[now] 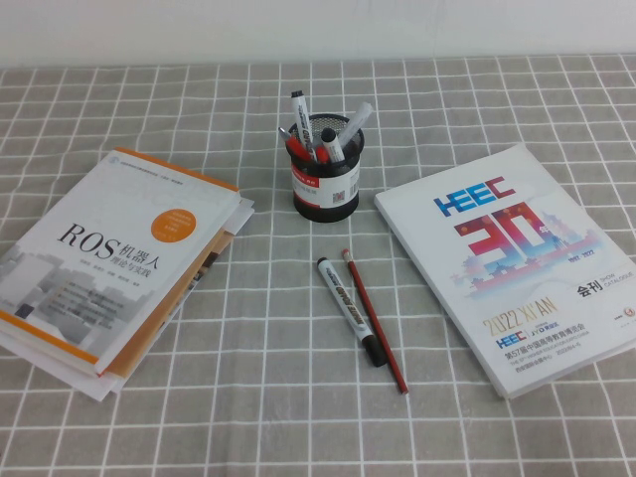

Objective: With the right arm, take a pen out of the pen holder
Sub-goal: 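Take a marker out of the pen holder and lay it on the table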

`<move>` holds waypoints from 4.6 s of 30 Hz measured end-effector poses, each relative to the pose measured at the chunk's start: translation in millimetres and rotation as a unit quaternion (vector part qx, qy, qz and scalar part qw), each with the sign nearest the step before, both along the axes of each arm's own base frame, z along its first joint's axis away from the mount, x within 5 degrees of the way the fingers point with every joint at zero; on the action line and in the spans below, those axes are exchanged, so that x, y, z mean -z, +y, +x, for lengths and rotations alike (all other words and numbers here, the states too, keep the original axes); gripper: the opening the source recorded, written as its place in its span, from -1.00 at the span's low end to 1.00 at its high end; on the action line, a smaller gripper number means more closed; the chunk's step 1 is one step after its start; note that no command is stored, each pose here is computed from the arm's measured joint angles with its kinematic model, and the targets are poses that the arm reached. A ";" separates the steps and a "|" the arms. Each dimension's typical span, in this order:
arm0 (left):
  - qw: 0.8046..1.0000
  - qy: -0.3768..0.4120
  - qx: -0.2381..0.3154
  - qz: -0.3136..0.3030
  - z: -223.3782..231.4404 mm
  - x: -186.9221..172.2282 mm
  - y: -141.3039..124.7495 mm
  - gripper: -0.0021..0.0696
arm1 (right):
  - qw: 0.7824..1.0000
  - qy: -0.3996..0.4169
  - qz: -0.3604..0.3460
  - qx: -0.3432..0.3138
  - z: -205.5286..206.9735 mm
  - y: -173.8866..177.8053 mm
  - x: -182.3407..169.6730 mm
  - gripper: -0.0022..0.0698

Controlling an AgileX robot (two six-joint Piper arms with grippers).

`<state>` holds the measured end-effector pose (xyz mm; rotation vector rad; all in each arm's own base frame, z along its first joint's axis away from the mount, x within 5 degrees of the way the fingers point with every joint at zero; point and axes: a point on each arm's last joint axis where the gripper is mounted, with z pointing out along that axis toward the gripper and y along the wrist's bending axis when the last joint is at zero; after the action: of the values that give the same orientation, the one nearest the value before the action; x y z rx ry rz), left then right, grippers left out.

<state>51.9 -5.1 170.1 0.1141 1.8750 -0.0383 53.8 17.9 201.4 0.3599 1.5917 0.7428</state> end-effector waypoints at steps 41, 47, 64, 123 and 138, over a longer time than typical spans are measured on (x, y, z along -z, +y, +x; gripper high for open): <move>1.000 0.000 0.000 0.000 0.0 0.0 0.0 -0.95 | 0.889 0.092 -0.367 -0.258 206.5 168.4 -78.2 -0.94; 1.000 0.000 0.000 0.000 0.0 0.0 0.0 -0.95 | 0.898 -0.009 -0.381 -0.219 226.4 190.2 -65.2 -0.73; 1.000 0.000 0.000 0.000 0.0 0.0 0.0 -0.95 | 0.906 -0.157 -0.319 -0.232 260.6 212.4 -17.9 -0.11; 1.000 0.000 0.000 0.000 0.0 0.0 0.0 -0.95 | 0.907 -0.141 -0.346 -0.195 338.0 242.7 9.2 0.03; 1.000 0.000 0.000 0.000 0.0 0.0 0.0 -0.95 | 0.912 -0.165 -0.329 -0.183 338.3 242.6 3.5 -0.08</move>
<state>51.9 -5.1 170.1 0.1141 1.8750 -0.0383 392.0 260.5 197.8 -0.5465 1.4942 0.4649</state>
